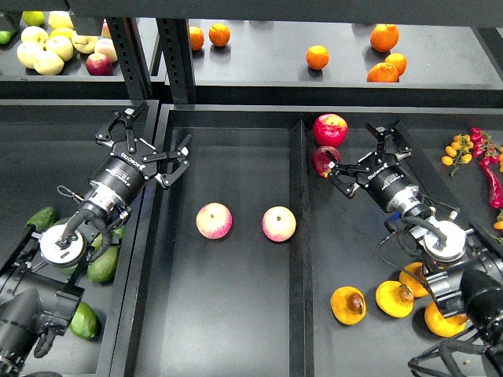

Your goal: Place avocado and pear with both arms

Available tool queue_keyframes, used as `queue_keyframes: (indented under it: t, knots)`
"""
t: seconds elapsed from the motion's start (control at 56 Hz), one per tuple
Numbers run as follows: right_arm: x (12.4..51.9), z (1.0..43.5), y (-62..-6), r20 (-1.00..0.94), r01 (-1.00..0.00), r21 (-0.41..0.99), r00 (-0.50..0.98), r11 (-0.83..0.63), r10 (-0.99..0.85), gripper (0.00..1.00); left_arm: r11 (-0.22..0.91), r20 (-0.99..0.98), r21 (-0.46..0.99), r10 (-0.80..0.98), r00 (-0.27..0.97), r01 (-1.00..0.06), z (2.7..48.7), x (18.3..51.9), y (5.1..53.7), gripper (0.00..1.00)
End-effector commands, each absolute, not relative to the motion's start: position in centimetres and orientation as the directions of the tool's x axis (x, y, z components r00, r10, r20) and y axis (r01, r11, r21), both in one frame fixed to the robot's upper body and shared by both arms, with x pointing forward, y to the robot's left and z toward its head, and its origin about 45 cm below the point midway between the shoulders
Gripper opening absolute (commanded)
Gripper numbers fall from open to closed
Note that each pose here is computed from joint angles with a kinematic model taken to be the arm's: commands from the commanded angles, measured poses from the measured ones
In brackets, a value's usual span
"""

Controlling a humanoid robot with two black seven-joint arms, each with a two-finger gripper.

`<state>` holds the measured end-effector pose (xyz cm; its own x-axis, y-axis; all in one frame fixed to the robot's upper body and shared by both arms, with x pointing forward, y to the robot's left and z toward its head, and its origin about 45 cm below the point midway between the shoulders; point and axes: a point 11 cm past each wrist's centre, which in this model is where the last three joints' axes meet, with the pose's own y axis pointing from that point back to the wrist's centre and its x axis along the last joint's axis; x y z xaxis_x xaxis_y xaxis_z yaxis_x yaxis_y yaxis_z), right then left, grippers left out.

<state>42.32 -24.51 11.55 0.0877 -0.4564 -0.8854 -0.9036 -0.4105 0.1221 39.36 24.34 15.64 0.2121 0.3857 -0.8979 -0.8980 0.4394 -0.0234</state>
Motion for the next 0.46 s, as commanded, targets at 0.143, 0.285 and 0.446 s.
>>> queue_keyframes:
  t: [0.143, 0.285, 0.446]
  knots:
    - [42.29, 11.51, -24.62, -0.883, -0.906, 0.122, 0.088, -0.406, -0.461, 0.99, 0.439, -0.898, -0.021, 0.386, 0.209, -0.898, 15.60, 39.53, 24.31, 0.99]
    - [42.27, 11.47, -24.64, -0.883, -0.906, 0.123, 0.086, -0.406, -0.461, 0.99, 0.442, -0.897, -0.026, 0.385, 0.215, -0.897, 15.78, 39.55, 24.21, 0.99]
    - [42.39, 11.65, -25.00, -0.889, -0.913, 0.115, 0.082, -0.392, -0.451, 0.99, 0.443, -0.896, -0.031, 0.385, 0.221, -0.896, 15.97, 39.58, 24.14, 0.99]
